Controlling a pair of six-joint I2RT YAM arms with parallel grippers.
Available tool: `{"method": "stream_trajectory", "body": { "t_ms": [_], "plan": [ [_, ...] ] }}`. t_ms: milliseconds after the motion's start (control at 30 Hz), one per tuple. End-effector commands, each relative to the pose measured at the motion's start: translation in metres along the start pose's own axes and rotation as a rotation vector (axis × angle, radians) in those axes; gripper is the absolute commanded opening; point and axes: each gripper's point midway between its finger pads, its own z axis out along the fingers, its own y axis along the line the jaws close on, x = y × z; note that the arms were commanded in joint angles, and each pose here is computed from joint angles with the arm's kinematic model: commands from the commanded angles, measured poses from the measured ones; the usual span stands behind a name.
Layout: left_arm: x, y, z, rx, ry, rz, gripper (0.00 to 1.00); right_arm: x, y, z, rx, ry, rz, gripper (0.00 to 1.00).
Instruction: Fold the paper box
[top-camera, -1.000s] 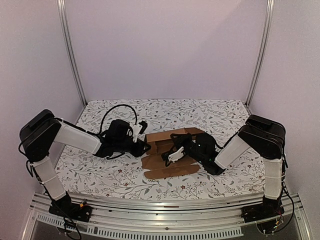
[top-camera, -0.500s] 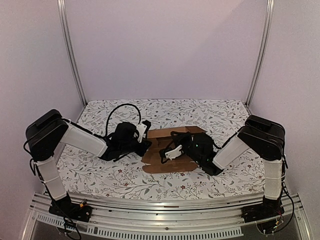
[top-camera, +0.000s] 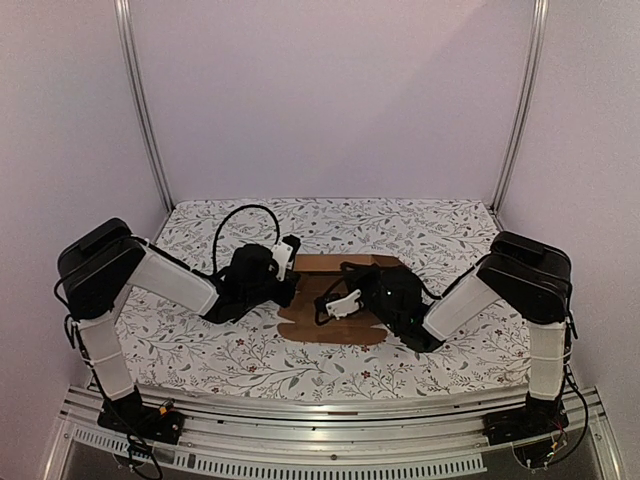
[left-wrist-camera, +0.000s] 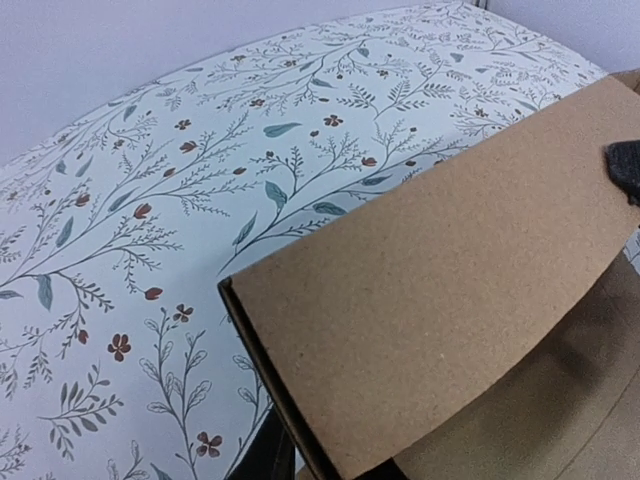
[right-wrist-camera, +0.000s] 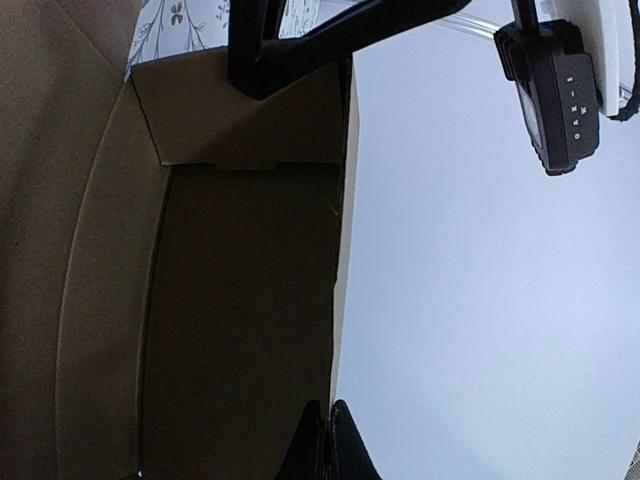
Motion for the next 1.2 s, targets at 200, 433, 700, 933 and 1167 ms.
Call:
{"method": "stream_trajectory", "body": {
  "t_ms": [200,433,700,933,1167],
  "plan": [
    [-0.035,-0.006,0.014,0.001,-0.151,-0.009,0.10,-0.008,0.009,0.000,-0.084,0.043,0.068,0.00],
    [-0.036,-0.007,0.015,0.007,-0.149,-0.011,0.05,0.000,0.000,-0.007,-0.169,0.080,0.135,0.01],
    [-0.034,-0.008,0.024,0.029,-0.120,-0.013,0.04,0.012,-0.007,-0.023,-0.375,0.181,0.194,0.19],
    [-0.033,-0.012,0.034,0.072,-0.079,-0.010,0.04,-0.003,0.003,-0.062,-0.785,0.171,0.330,0.51],
    [-0.028,-0.020,0.041,0.119,-0.018,0.036,0.05,-0.016,-0.032,-0.104,-0.982,0.121,0.503,0.65]
  ]
}}
